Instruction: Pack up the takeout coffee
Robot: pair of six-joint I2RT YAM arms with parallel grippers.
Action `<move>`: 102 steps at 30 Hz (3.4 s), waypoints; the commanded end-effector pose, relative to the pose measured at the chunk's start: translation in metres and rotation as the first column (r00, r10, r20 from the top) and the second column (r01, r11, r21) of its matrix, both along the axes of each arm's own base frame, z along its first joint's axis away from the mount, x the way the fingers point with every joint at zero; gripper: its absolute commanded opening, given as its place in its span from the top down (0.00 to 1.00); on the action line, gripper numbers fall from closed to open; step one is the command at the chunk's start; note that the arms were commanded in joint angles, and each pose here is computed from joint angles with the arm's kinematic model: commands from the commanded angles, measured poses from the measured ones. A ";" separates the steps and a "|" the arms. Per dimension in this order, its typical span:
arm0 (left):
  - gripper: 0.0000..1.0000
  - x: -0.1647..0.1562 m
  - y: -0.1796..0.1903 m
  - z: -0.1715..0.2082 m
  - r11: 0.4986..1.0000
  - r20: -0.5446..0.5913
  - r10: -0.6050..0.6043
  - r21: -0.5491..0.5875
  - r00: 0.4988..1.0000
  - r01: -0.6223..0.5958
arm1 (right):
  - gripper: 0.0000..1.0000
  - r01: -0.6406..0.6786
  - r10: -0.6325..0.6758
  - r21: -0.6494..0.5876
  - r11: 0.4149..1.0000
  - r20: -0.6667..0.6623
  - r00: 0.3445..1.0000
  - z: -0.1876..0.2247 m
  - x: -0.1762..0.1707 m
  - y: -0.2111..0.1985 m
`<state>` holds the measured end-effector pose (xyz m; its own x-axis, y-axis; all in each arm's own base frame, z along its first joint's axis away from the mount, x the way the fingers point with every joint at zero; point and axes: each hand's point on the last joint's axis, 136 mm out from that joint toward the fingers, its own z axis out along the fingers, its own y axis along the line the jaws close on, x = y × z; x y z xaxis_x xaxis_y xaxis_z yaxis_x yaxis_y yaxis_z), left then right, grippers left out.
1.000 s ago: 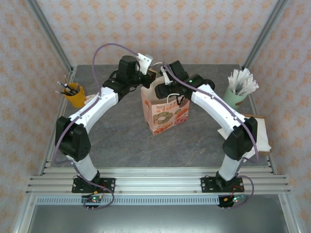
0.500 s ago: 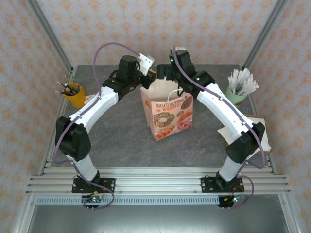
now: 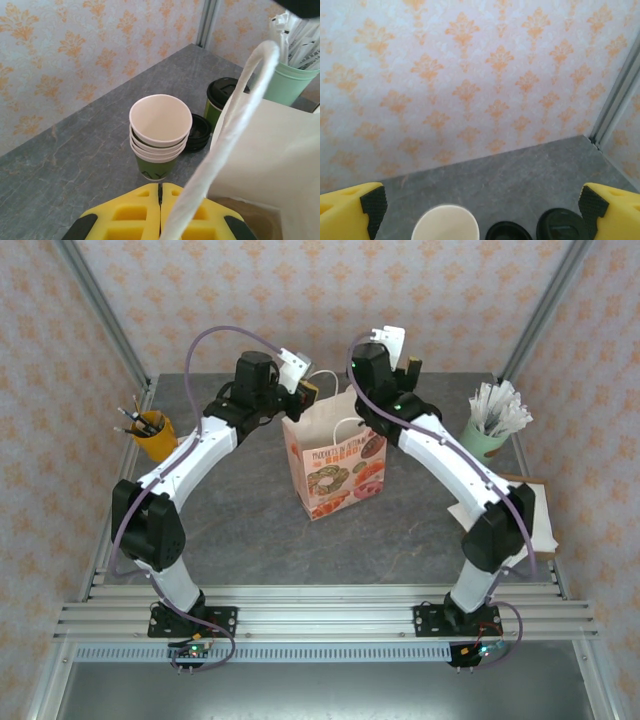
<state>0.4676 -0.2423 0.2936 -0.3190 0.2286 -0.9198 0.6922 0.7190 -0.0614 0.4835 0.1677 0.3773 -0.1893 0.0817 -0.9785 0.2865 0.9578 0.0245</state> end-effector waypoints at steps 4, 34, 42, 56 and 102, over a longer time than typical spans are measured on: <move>1.00 -0.011 -0.004 0.027 0.996 0.104 -0.092 0.009 0.990 0.092 | 0.00 0.131 -0.096 0.241 0.961 -0.152 0.984 0.016 0.011 -0.048; 0.00 0.081 0.145 0.149 0.842 -0.060 0.443 -0.316 0.895 -0.438 | 0.00 0.018 0.229 0.260 0.965 -0.880 0.416 -0.199 -0.032 -0.127; 0.00 0.129 0.219 0.098 0.541 -0.168 0.792 -0.249 0.586 -0.803 | 0.00 0.044 0.242 0.288 0.957 -0.869 0.431 -0.221 -0.005 -0.140; 0.00 0.132 0.257 0.082 0.399 -0.108 0.902 -0.158 0.417 -0.903 | 0.00 0.034 0.278 0.325 0.945 -0.855 0.437 -0.244 0.020 -0.139; 0.00 0.128 0.247 0.053 0.425 -0.201 0.876 -0.111 0.440 -0.898 | 0.20 0.038 0.216 0.246 0.968 -0.905 0.367 -0.235 -0.026 -0.121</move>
